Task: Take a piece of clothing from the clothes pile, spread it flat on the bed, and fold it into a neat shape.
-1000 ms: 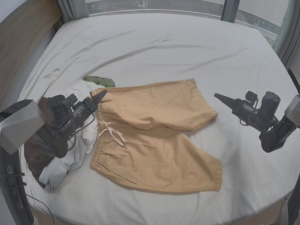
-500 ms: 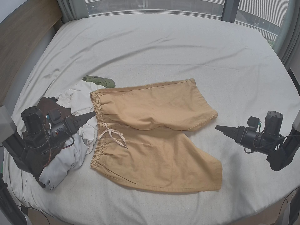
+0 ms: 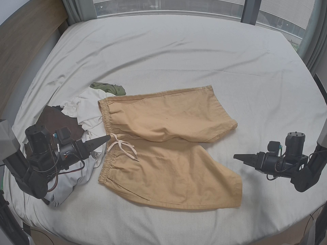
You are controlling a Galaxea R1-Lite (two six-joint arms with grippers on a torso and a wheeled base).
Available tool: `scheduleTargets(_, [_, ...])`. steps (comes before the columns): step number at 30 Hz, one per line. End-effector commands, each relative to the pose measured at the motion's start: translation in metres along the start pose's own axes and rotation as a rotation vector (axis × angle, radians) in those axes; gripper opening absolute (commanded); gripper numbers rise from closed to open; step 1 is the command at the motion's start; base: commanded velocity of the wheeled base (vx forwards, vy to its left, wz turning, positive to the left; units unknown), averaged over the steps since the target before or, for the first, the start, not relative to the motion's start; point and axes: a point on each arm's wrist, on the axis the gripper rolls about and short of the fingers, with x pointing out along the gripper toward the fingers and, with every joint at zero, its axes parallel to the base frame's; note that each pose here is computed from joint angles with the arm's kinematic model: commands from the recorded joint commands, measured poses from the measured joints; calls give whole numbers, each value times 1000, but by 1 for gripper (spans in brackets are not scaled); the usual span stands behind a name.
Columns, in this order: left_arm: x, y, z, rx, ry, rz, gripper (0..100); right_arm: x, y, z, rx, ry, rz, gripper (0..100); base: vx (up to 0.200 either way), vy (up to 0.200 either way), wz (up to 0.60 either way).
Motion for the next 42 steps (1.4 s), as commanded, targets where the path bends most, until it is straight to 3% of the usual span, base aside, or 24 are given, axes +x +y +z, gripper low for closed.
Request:
scheduleTargets(1, [7,10,-11,12,5,1,100,5,-10,-11,17,44,-23,100,0,0,0])
scheduleTargets(10, [6,9,-16,156,-8,-11,100,7,-14,-21,41,84,-36,100,0,0,0])
scheduleTargets(18, [7,6,-19,157,4,-21,100,12,-15,-26,49,111,-33,100,0,0,0])
scheduleTargets(31, [7,6,-21,152,11,-25,100,22,6,-34,59,149,32,100,0,0,0])
scheduleTargets(35, [8,6,-21,152,11,-26,100,22,23,-30,83,129,84,100,0,0,0])
scheduleTargets(42, [8,6,-22,151,13,-27,100,18,50,-26,37,113,161,100,0,0,0])
